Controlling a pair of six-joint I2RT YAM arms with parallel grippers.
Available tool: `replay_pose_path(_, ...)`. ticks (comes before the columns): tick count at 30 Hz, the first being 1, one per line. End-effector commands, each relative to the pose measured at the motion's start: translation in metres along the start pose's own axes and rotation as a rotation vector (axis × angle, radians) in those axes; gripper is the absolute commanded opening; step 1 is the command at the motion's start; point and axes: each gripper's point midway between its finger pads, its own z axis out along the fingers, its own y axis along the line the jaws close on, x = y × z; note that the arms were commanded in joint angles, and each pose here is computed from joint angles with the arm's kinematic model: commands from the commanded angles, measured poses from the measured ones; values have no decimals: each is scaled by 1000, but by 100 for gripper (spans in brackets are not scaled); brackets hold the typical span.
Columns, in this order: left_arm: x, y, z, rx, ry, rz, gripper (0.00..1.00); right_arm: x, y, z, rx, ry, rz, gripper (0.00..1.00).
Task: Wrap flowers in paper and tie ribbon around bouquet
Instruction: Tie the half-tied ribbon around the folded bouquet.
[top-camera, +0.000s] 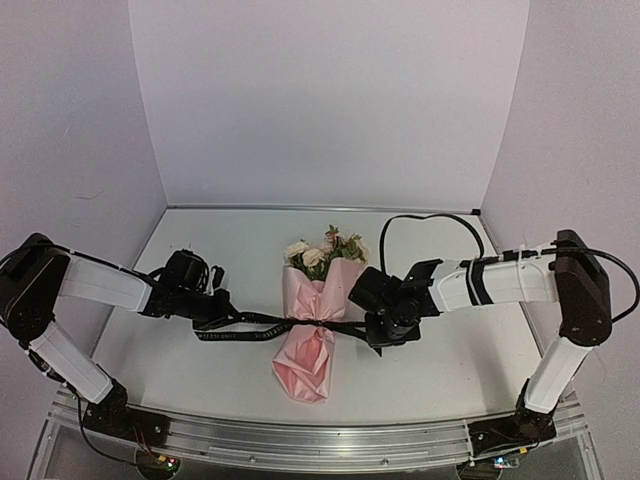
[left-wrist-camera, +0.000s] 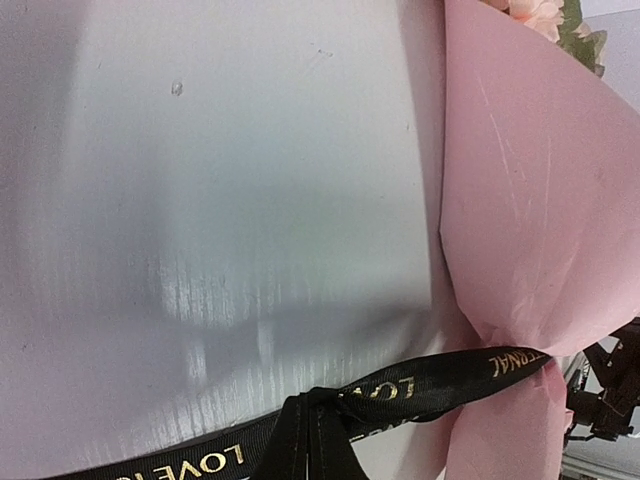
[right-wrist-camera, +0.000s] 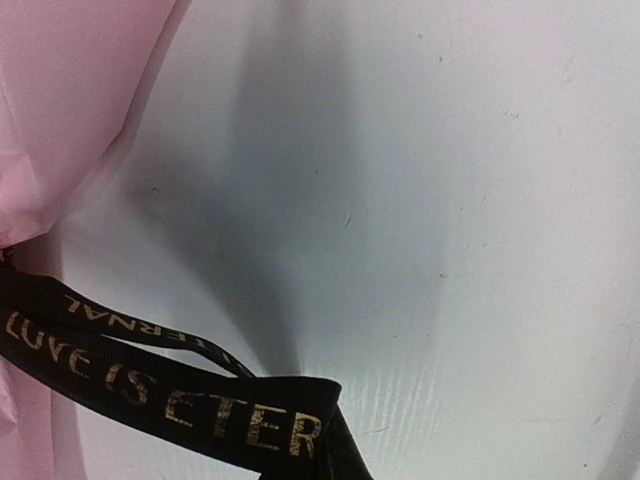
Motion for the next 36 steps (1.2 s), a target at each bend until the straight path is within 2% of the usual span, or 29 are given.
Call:
replay_pose_path(1,-24,-3,-11,-8,-61,17,0,-13,-31,-16,169,-37,-196,0)
replay_pose_path(9,-30,0,-12,-11,-68,11,0,-35,-43,-24,314,-111,-411,0)
replay_pose_path(14,-30,11,-13,-54,-63,-19,0,-40,-45,-21,357,-125,-450,0)
replay_pose_path(23,-34,53,-29,-134,-106,-162,0,-29,-73,-8,443,-83,-453,0)
replay_pose_path(29,-29,66,-31,-177,-106,-192,0,-31,-93,-11,529,-86,-493,0)
replay_pose_path(36,-38,68,-36,-201,-116,-204,0,-53,-100,-28,704,-130,-680,0)
